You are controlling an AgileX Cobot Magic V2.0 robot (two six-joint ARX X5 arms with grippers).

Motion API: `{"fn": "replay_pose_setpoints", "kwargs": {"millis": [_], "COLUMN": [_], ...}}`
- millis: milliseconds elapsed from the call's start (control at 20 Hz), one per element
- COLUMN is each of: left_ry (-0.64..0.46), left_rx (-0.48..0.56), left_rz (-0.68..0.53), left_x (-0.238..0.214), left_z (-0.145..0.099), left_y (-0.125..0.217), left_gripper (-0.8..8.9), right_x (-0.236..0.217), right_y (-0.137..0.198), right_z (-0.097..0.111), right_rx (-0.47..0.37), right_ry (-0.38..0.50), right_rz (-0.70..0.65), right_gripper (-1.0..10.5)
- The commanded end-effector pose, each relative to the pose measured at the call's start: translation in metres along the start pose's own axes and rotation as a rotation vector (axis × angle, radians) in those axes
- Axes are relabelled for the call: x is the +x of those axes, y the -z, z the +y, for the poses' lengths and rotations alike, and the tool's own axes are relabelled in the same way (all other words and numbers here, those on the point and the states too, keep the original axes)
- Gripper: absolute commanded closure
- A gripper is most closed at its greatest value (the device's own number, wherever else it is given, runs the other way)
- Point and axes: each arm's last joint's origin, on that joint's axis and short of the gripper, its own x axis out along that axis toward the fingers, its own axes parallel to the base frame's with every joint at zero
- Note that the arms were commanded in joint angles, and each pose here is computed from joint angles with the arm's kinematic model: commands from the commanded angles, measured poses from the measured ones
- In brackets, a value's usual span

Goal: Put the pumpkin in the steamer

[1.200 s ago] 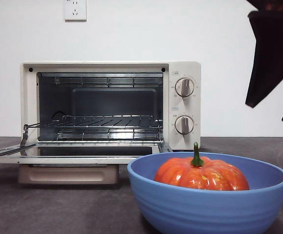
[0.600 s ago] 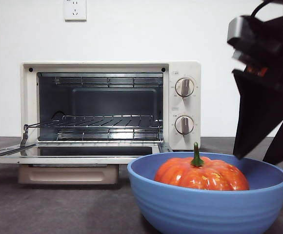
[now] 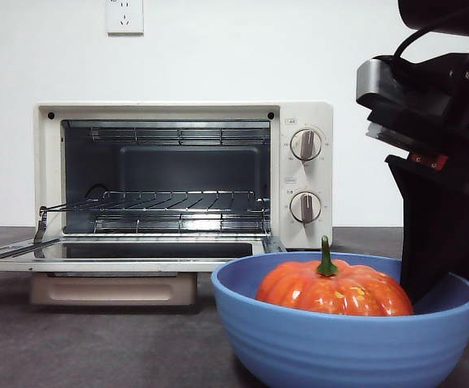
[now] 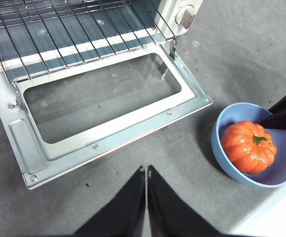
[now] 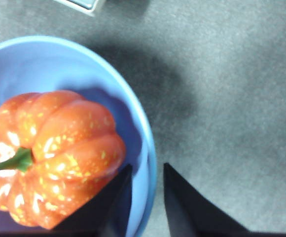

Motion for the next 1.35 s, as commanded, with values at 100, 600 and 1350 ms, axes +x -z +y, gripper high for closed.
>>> {"fn": "replay_pose_setpoints", "kwargs": {"millis": [100,600,1350], "left_ry": [0.009,0.009,0.009], "left_rx": [-0.002,-0.002,-0.002], "left_rz": [-0.013,-0.013,-0.015], "left_x": [-0.001,-0.001,-0.001], "left_z": [-0.001,-0.001,-0.001], "left_y": [-0.003,-0.003,-0.003], "left_gripper": [7.99,7.99,7.99], "right_x": [0.002,-0.007,-0.05], "right_y": [0.001,-0.009,-0.133], "right_z": [0.001,0.012,0.08], "right_rx": [0.024,0.082,0.157], "right_ry": [0.009,-0.063,0.052], "right_rz": [0.022,0.009,-0.126], "right_gripper": [8.9,9.4,9.4]}}
